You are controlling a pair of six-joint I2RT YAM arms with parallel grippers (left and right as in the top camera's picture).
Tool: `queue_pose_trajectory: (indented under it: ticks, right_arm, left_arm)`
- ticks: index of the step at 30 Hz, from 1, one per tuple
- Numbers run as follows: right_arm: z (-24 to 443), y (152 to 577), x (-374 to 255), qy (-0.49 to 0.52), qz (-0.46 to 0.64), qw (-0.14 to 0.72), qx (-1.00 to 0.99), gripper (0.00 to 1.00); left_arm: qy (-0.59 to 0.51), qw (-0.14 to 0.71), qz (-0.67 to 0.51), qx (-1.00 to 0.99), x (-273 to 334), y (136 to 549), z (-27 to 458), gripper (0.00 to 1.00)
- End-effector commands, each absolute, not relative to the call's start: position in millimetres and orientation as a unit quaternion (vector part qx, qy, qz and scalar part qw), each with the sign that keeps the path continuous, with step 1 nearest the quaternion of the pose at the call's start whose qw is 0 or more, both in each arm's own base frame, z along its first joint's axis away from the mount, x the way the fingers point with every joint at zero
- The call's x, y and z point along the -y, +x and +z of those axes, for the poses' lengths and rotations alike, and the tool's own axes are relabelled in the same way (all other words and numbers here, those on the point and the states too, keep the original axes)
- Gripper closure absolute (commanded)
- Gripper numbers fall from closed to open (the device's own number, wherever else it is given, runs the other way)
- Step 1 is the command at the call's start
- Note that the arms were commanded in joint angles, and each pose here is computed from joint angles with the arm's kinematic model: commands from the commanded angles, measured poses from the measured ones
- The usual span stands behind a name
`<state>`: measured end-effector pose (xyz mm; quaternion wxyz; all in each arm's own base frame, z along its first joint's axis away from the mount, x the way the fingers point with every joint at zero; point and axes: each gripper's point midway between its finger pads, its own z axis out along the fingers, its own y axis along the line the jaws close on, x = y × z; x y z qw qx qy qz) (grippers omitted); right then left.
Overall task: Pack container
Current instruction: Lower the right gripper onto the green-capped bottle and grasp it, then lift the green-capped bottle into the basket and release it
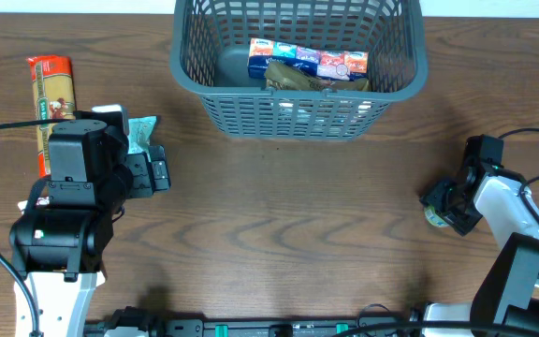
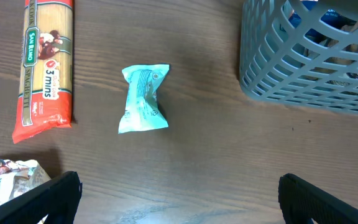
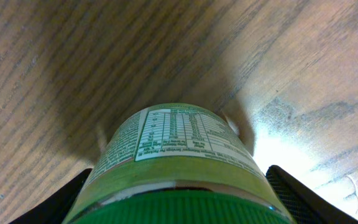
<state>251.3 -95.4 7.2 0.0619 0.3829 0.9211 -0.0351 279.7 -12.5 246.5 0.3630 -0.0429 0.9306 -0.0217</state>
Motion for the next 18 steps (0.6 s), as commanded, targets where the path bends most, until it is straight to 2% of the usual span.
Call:
queue_pose_trajectory:
  ticks: [1,4,7,11,15,18]
  right_arm:
    - [11,257,97,0.382,-0.037,0.077,-0.920,0.99]
    - [30,279,102,0.358,-0.031,0.106,-0.927,0.99]
    - [76,309,111,0.337,-0.031,0.139,-0.931,0.99]
    - [170,351,124,0.297,-0.036,0.213,-0.930,0.99]
    - [269,374,130,0.267,-0.043,0.304,-0.914,0.99]
    - [336,385,115,0.188,-0.047,0.373,-0.907,0.99]
  left_arm:
    - [-0.044,0.371,-0.015,-0.928,9,281,253,0.02]
    - [-0.044,0.371,-0.015,-0.928,9,281,253,0.01]
    - [-0.044,0.371,-0.015,-0.928,9,281,254,0.02]
    - [-0.044,0.371,-0.015,-0.928,9,281,253,0.02]
    - [-0.044,0.371,-0.015,-0.928,9,281,253,0.02]
    - [-0.044,0.371,-0.015,-0.928,9,281,253,0.02]
